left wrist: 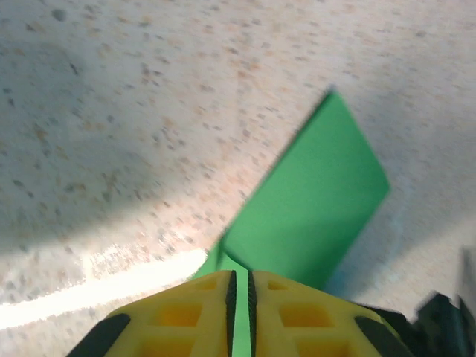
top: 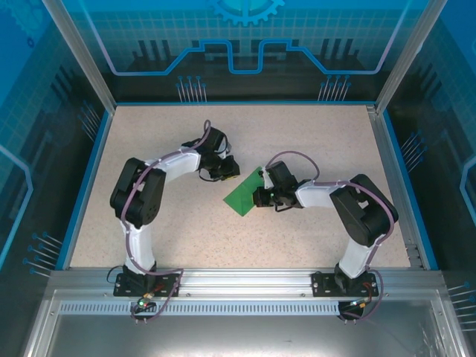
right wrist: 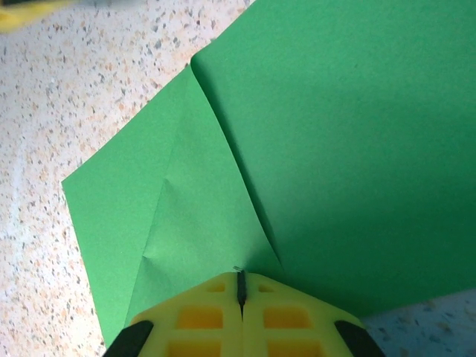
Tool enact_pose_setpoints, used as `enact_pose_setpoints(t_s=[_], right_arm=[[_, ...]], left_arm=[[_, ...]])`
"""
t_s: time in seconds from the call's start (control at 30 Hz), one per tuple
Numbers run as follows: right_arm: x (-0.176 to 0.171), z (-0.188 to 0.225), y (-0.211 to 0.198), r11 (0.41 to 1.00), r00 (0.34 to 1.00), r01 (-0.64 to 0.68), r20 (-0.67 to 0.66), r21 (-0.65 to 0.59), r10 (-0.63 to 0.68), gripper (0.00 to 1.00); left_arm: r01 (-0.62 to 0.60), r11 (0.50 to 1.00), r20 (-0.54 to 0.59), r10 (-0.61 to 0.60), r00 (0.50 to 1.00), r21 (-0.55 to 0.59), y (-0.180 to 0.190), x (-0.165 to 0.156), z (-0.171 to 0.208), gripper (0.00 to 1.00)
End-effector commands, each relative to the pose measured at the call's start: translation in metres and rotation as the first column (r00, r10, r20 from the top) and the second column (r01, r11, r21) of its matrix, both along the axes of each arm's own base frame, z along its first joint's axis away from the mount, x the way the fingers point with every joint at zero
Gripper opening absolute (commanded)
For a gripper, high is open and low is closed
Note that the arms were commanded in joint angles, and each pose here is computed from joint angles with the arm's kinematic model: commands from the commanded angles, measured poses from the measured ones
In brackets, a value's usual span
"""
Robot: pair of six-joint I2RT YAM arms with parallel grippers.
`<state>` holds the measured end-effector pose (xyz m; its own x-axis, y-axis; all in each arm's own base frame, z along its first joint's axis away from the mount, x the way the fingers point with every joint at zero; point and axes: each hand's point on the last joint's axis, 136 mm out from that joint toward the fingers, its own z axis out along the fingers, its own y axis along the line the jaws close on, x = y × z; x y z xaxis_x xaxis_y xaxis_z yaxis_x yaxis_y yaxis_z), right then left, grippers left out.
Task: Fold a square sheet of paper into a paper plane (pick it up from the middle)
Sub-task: Fold the triangle a second time at the center of the table.
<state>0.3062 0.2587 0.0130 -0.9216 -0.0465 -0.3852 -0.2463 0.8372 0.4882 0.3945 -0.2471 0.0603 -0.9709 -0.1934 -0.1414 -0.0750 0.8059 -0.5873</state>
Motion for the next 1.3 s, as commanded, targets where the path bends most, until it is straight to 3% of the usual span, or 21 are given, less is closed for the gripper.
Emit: enact_pose_setpoints(t_s=[0.0, 0.17, 0.8, 1.27], right_arm=[[-0.032, -0.030, -0.031, 0.992, 0.993, -0.016, -0.119, -0.122, 0.001, 0.00], [-0.031, -0.028, -0.028, 0.994, 0.993, -0.019, -0.118, -0.107, 0.007, 0.00], [-0.028, -0.032, -0.035, 0.992, 0.992, 0.020, -0.124, -0.125, -0.036, 0.00], [-0.030, -0.046, -0.041, 0.987, 0.985, 0.047, -0.159, -0.153, -0.071, 0.00]], left_arm=[[0.089, 0.995, -0.029, -0.090, 0.996, -0.042, -0.016, -0.036, 0.010, 0.13], [0.149, 0.988, -0.073, -0.151, 0.986, -0.031, -0.029, -0.066, -0.008, 0.12], [0.265, 0.964, -0.153, -0.262, 0.953, -0.002, -0.050, -0.113, -0.060, 0.12], [0.329, 0.944, -0.152, -0.325, 0.933, -0.001, -0.049, -0.155, -0.059, 0.12]])
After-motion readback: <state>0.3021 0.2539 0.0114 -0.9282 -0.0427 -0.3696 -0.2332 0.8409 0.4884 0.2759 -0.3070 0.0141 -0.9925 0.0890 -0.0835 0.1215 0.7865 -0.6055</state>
